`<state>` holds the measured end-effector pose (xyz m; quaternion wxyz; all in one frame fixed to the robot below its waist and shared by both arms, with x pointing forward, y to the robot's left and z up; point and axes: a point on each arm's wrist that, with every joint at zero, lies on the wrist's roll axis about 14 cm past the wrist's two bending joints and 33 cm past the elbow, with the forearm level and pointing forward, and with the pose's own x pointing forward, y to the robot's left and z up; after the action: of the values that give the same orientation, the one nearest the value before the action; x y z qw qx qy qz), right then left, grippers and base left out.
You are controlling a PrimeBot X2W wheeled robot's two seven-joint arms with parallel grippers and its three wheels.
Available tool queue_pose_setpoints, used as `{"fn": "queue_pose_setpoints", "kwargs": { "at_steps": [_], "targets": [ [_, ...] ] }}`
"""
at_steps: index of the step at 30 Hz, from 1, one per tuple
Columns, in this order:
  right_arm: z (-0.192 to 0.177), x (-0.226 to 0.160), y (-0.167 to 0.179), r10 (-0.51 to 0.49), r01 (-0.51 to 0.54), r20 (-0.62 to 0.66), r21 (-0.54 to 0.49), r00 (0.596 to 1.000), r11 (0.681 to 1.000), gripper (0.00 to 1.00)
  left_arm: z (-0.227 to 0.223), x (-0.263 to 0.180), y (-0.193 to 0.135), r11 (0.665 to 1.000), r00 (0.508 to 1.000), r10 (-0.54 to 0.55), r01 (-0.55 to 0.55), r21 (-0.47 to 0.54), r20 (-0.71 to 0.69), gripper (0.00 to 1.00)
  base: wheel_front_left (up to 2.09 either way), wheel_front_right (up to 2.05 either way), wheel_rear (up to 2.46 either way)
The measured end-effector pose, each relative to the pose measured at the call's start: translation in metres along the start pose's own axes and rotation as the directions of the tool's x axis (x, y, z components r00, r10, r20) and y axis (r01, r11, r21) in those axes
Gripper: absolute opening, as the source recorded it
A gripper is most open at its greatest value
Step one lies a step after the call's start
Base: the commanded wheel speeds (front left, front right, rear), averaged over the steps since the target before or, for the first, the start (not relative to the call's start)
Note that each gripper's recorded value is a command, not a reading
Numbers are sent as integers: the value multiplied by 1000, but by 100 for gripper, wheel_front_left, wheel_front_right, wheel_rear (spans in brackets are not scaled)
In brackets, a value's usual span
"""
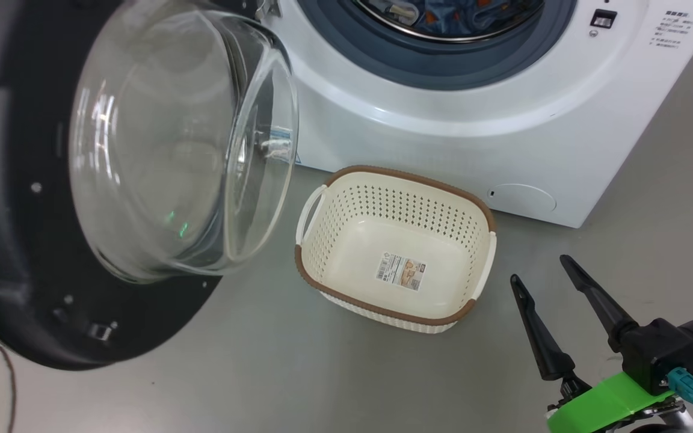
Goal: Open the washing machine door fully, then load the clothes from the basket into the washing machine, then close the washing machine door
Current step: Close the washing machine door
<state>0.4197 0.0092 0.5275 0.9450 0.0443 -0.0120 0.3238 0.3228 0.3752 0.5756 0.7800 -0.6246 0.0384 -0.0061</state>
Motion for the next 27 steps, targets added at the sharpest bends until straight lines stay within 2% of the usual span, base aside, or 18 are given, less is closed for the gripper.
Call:
{"fn": "queue_pose_setpoints", "kwargs": {
  "at_steps": [12, 27],
  "targets": [
    [12, -15, -6, -63, 63, 49, 5, 997, 998, 100, -58, 12, -26, 993, 975, -117, 117, -11, -188, 0, 0, 0, 0],
    [19, -56, -30, -199, 199, 72, 8, 977, 980, 100, -133, 40, -52, 976, 890, -218, 187, -115, -401, 0, 0, 0, 0]
  ]
}}
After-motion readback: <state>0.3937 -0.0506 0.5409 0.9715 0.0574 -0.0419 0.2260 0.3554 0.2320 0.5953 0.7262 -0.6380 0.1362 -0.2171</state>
